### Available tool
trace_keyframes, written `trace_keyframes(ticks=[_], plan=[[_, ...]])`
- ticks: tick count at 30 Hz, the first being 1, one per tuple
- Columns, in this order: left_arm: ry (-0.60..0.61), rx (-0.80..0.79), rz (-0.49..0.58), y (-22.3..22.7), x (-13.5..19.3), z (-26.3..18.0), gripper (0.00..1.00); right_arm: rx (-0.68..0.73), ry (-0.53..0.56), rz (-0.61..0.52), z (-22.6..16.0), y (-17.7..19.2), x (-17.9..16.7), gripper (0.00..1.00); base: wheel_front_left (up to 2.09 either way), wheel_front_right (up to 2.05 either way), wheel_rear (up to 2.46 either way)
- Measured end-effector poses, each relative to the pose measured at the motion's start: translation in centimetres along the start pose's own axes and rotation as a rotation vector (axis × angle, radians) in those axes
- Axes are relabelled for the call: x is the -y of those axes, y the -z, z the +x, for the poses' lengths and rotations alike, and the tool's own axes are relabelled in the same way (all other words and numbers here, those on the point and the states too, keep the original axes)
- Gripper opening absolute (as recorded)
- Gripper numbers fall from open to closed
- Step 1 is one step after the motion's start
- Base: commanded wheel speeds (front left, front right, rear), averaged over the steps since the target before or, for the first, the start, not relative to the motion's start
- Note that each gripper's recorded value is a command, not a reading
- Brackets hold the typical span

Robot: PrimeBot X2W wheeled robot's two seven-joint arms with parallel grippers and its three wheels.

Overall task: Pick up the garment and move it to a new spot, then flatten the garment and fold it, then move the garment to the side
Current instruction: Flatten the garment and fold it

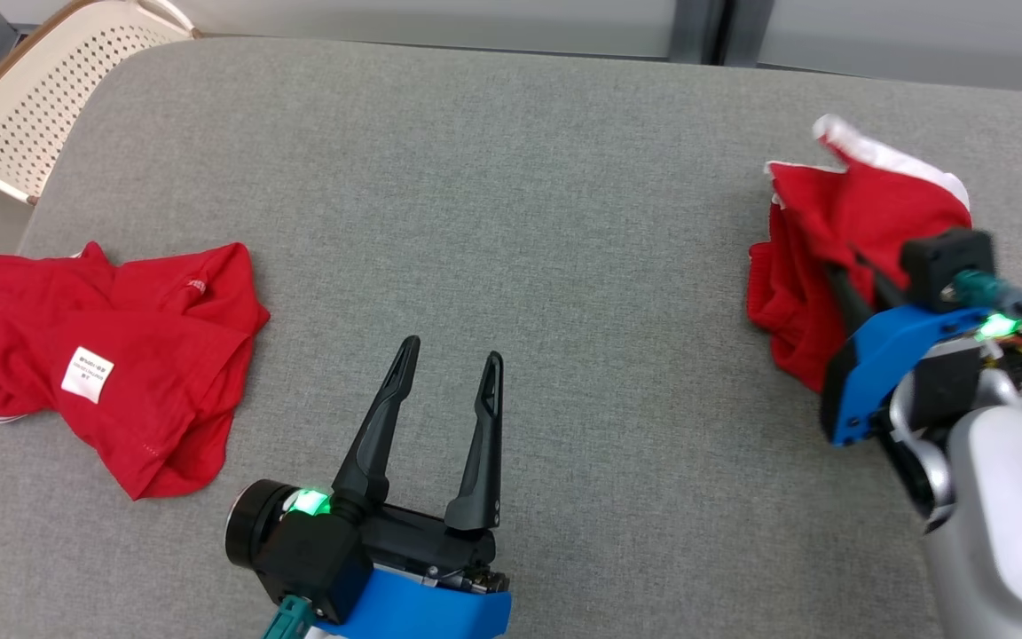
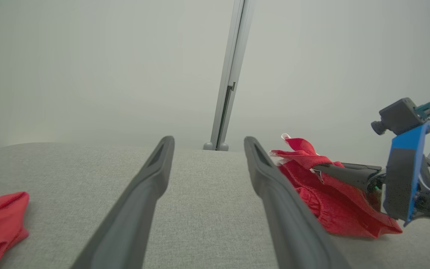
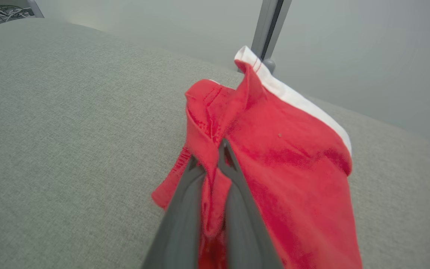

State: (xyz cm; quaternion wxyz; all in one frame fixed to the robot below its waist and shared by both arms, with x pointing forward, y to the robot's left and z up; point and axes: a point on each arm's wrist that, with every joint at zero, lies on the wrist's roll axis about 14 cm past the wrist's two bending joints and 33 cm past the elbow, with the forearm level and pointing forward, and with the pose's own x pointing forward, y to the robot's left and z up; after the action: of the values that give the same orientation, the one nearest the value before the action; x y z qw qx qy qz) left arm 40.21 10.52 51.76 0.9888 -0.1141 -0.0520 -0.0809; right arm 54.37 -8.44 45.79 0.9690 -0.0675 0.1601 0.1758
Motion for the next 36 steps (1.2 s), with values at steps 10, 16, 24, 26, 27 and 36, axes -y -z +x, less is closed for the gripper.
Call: trace_keyframes(ticks=[10, 16, 24, 26, 27, 36], plan=[[-0.03, -0.017, -0.019, 0.5, -0.5, -0.3, 1.0, 0.114, -0.12, 0.092, -0.7, 0.3, -5.9, 1.0, 0.0, 0.0, 0.0], [-0.046, 0.009, -0.02, -0.5, -0.7, -0.9, 1.0, 0.193, -0.08, 0.121, -5.4, 1.0, -5.2, 1.0, 0.0, 0.0, 0.0], [-0.09, 0.031, -0.006, -1.5, -1.5, -2.7, 1.0, 0.308, 0.029, 0.161, -12.2, 2.1, -2.8, 1.0, 0.0, 0.0, 0.0], [-0.105, 0.031, 0.002, -1.7, -1.9, -3.4, 1.0, 0.345, 0.032, 0.139, -13.5, 1.9, -2.7, 1.0, 0.0, 0.0, 0.0], [-0.11, 0.027, 0.008, -1.6, -2.0, -3.8, 1.0, 0.363, 0.038, 0.138, -14.1, 1.8, -2.6, 1.0, 0.0, 0.0, 0.0], [-0.1, 0.019, 0.059, -1.9, -1.6, -8.1, 1.0, 0.428, 0.089, 0.16, -19.1, 1.3, -1.9, 1.0, 0.0, 0.0, 0.0]])
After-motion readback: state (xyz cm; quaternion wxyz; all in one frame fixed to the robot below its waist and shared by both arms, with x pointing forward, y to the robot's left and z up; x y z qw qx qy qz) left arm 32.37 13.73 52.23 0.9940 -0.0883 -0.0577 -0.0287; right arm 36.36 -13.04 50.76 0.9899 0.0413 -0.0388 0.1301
